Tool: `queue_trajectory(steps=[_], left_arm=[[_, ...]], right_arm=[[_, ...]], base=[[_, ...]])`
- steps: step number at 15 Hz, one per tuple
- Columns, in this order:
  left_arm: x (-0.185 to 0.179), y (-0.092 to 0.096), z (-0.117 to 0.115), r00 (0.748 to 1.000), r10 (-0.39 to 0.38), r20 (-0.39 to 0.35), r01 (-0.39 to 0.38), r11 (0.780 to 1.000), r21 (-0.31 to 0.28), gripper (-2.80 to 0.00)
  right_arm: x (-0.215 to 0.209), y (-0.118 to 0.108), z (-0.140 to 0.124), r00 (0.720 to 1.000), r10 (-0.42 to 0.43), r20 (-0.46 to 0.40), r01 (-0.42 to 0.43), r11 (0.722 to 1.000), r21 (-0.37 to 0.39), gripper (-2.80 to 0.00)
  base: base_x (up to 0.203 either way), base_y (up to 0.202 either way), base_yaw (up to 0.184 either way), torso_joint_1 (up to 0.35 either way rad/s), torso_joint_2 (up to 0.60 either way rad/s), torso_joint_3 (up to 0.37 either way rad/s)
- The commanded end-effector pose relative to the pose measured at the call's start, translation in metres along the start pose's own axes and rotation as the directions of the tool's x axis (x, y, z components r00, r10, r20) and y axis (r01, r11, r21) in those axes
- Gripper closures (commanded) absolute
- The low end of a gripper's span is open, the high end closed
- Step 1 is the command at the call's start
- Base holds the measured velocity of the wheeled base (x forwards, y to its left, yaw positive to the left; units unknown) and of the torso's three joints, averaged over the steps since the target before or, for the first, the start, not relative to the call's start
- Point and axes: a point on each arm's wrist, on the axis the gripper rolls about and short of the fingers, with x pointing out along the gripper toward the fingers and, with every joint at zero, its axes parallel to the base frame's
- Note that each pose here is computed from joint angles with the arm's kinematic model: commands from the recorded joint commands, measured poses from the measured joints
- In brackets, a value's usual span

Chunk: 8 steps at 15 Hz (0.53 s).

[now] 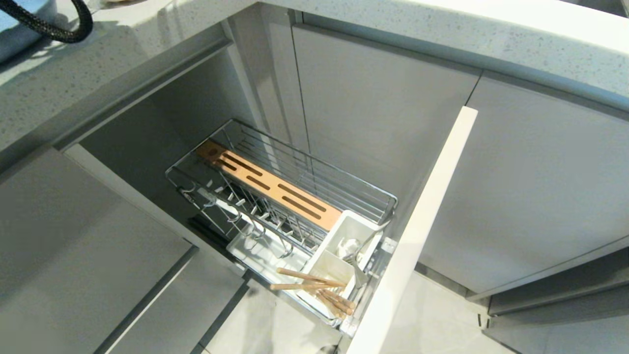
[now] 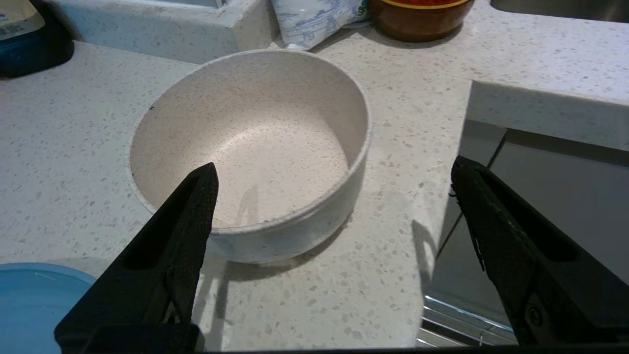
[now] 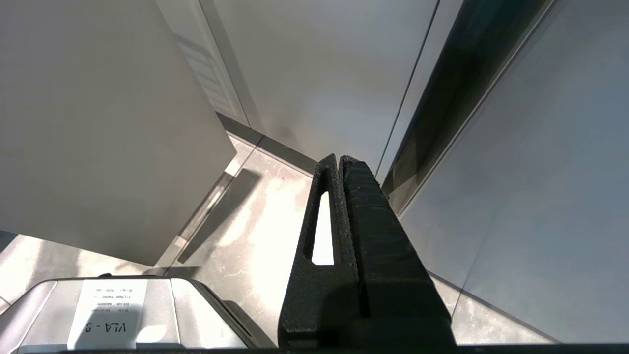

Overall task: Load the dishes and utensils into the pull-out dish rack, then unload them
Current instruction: Pick up the bowl and place it in the cupboard

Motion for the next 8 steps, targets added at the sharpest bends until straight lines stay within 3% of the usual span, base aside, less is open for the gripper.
queue_trajectory(steps=[1, 8], left_arm=[[0.007, -0.001, -0.004, 1.000, -0.012, -0.005, 0.012, 1.000, 0.004, -2.80], [0.019, -0.006, -0.010, 0.998, -0.056, 0.007, 0.056, 0.998, 0.003, -2.80]], right_arm=[[0.000, 0.000, 0.000, 1.000, 0.000, 0.003, 0.000, 1.000, -0.001, 0.00], [0.000, 0.000, 0.000, 1.000, 0.000, 0.003, 0.000, 1.000, 0.001, 0.00]], base=[[0.000, 0.000, 0.000, 0.000, 0.00, 0.000], [0.000, 0.000, 0.000, 0.000, 0.00, 0.000]])
